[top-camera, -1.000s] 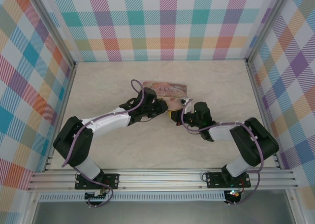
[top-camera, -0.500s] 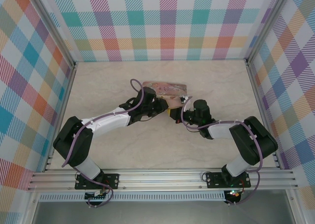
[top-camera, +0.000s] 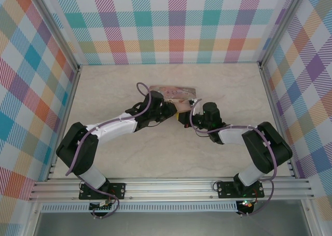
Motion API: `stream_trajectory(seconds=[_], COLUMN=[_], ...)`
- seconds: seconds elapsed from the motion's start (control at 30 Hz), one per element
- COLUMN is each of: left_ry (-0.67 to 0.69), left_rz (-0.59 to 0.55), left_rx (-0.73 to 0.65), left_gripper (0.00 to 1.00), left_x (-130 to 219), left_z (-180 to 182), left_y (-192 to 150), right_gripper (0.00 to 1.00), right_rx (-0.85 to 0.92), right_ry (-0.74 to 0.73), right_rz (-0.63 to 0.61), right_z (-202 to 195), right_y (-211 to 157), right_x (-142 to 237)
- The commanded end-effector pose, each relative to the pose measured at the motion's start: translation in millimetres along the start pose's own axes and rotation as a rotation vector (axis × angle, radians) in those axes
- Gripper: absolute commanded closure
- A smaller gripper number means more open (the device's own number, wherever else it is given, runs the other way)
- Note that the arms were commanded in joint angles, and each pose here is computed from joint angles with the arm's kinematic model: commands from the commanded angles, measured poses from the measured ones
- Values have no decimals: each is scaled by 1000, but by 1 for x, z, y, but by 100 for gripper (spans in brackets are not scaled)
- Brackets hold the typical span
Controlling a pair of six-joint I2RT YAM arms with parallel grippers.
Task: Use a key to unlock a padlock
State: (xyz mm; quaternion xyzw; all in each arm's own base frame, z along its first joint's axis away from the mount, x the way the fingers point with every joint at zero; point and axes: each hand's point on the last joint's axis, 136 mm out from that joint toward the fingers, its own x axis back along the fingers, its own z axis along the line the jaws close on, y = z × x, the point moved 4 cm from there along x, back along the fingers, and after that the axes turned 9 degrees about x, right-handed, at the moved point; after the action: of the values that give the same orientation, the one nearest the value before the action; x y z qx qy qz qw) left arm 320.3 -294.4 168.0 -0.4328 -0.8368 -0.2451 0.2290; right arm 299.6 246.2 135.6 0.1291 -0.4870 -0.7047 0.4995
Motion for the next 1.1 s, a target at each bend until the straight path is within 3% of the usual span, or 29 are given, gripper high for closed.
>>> stream_trajectory(seconds=[0.0, 0.23, 0.43, 0.8, 1.07], left_ry=[18, 37, 44, 66, 73], left_rz=[74, 74, 98, 53, -43], left_rx=[-30, -23, -14, -26, -13], left_gripper=[71, 71, 69, 41, 23], left_x=[-11, -24, -39, -29, 11], left_z=[11, 21, 28, 32, 27], left_y=[-17, -16, -20, -14, 1], right_gripper=[93, 94, 94, 94, 94], right_rx=[47, -24, -58, -129, -213], right_ry=[30, -27, -9, -26, -5], right_rz=[-46, 22, 12, 38, 75], right_z=[5, -16, -19, -23, -19], right_y=[5, -36, -40, -46, -54], right_x=[-3, -4, -10, -11, -11])
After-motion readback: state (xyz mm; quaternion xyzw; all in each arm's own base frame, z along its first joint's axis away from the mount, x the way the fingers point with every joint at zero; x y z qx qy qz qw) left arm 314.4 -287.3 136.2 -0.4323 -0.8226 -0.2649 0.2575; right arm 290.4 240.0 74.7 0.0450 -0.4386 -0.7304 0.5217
